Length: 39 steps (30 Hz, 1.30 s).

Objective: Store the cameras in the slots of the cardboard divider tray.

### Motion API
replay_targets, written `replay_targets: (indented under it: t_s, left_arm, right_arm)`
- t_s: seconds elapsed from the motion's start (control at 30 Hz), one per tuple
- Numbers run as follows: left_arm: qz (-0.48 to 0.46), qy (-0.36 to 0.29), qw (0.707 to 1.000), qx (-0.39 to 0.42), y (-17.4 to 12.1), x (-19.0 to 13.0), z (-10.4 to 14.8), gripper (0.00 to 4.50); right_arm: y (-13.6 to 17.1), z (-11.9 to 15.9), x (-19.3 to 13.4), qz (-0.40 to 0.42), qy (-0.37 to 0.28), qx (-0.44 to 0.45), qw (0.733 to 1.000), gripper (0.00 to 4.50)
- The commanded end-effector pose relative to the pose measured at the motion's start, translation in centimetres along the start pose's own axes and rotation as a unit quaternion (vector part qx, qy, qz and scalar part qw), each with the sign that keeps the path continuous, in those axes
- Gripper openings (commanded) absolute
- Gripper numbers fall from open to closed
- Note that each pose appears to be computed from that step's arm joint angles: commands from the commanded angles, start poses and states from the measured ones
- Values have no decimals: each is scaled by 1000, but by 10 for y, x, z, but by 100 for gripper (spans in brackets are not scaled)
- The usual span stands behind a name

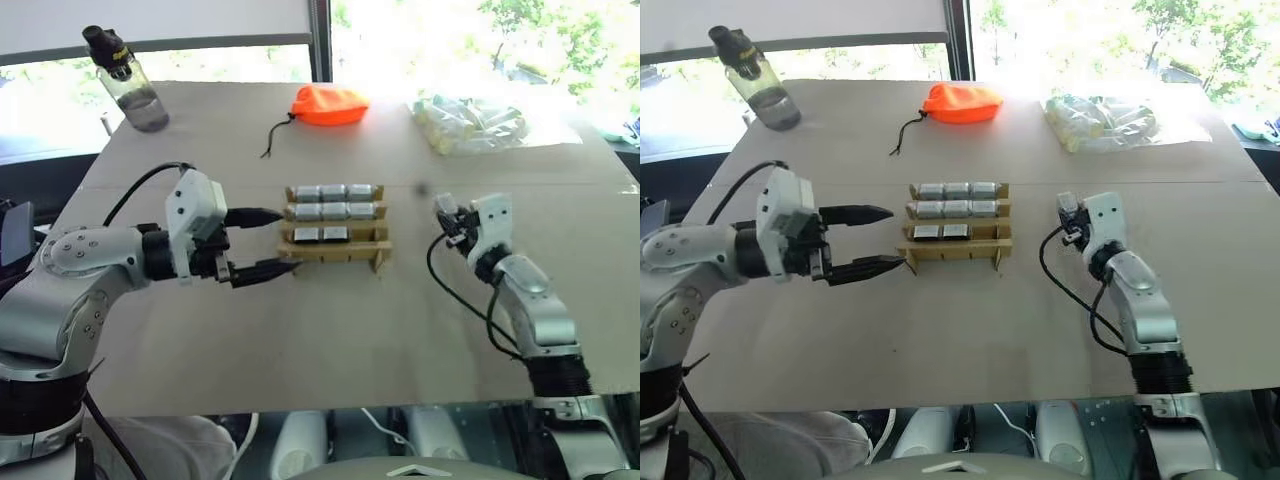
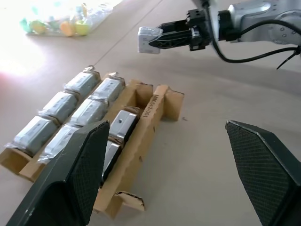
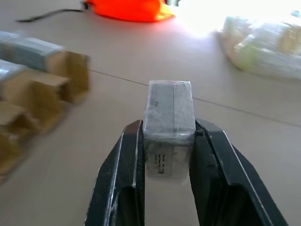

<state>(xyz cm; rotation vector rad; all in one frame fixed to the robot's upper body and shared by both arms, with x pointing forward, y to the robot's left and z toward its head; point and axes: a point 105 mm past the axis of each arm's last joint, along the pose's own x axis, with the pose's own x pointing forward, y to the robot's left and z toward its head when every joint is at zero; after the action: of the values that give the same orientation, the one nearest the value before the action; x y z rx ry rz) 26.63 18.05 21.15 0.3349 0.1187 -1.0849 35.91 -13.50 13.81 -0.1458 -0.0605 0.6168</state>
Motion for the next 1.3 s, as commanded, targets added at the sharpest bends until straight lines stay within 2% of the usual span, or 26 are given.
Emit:
replay_targets:
  t_s: [0.03, 0.1, 0.2, 0.27, 0.33, 0.47, 0.63, 0.83, 1.3]
  left_arm:
    - [-12, -13, 1000, 3, 7, -14, 3, 415]
    - [-22, 6, 1000, 13, 12, -22, -5, 415]
    - [-45, 11, 999, 17, 16, -29, -6, 415]
    - [-62, 11, 998, 20, 12, -31, -5, 415]
    - [-74, 21, 997, 25, 8, -33, -7, 415]
    - [-79, 34, 996, 34, 6, -36, -11, 415]
    - [-81, 31, 995, 42, 2, -38, -4, 415]
    - [-68, 32, 996, 47, 0, -42, -1, 415]
    - [-50, 30, 998, 40, -5, -46, -2, 415]
  right_arm:
    - [29, 41, 2, 168, -55, -45, 983, 73]
    - [40, 45, 4, 250, -43, -73, 965, 73]
    - [65, 56, 10, 386, -31, -121, 914, 73]
    - [72, 61, 13, 442, -30, -127, 887, 73]
    - [72, 62, 19, 472, -27, -120, 873, 73]
    - [69, 58, 30, 494, -19, -122, 861, 73]
    - [65, 46, 43, 507, 10, -124, 853, 73]
    - [59, 34, 57, 479, 21, -120, 869, 73]
    - [58, 18, 62, 469, 47, -130, 872, 73]
